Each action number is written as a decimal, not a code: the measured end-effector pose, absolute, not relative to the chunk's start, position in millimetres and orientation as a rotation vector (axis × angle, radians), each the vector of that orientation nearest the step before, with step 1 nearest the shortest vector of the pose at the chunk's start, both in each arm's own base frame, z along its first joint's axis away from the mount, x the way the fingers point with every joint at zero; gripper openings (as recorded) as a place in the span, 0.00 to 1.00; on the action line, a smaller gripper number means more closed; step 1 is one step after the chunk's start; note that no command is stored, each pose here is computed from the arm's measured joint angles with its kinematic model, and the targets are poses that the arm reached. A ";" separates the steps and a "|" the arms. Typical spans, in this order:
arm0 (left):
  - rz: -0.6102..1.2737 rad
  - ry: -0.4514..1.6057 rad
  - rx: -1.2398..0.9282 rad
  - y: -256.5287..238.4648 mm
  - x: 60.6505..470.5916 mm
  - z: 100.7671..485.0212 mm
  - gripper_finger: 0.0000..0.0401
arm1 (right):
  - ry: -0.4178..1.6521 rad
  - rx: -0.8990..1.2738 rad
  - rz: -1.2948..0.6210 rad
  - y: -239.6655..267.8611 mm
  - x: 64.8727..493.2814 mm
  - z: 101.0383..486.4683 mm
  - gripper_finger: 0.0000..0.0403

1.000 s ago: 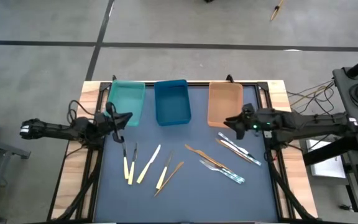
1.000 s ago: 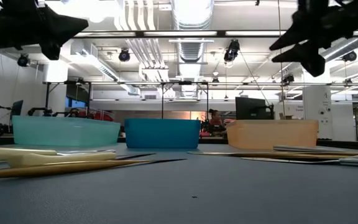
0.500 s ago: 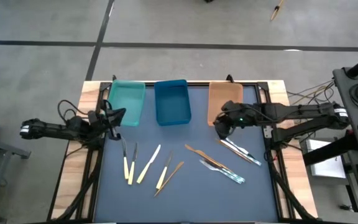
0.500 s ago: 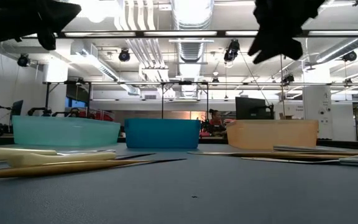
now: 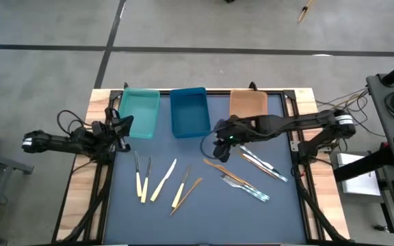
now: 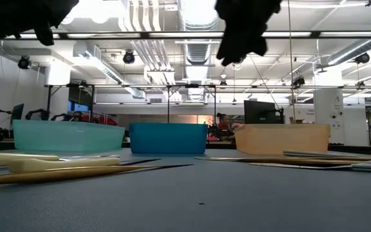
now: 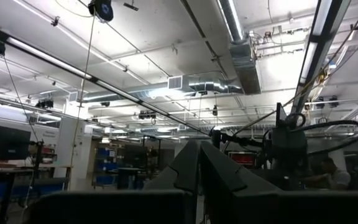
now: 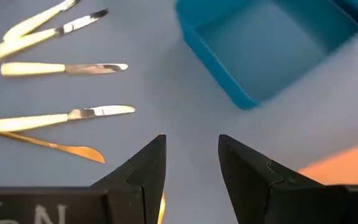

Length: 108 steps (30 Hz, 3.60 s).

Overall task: Sort silverware by color (type)
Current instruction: Put the gold table knife into the blue bin

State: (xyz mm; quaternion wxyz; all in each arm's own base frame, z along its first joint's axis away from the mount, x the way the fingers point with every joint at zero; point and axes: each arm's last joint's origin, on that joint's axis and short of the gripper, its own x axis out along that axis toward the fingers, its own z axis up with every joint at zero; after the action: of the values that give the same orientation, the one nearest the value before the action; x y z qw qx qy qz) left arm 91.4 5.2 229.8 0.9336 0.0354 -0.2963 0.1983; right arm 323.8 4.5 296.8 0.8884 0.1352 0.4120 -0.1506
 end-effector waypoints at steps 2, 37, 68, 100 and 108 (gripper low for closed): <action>0.401 -0.601 0.061 5.2 91.9 229.2 0.00 | 0.883 0.213 -0.271 11.1 334.2 291.8 0.34; 0.399 -0.562 0.069 5.1 94.4 226.1 0.00 | 1.072 -0.003 -0.197 74.6 343.7 146.4 0.34; 0.476 -0.521 0.074 7.0 95.5 223.8 0.00 | 1.018 0.096 -0.259 71.6 333.6 130.2 0.34; 0.476 -0.522 0.073 7.0 95.5 223.8 0.00 | 0.926 0.197 -0.251 71.7 334.4 125.4 0.02; 0.476 -0.522 0.073 7.0 95.5 223.8 0.00 | 0.877 0.256 -0.274 68.9 344.0 136.5 0.02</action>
State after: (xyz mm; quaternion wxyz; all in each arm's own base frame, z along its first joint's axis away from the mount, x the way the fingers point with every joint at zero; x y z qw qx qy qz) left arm 95.5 7.0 223.8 0.9377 0.0359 -0.2554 0.2329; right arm 344.0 68.9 136.5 0.8885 0.1231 0.4219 -0.1318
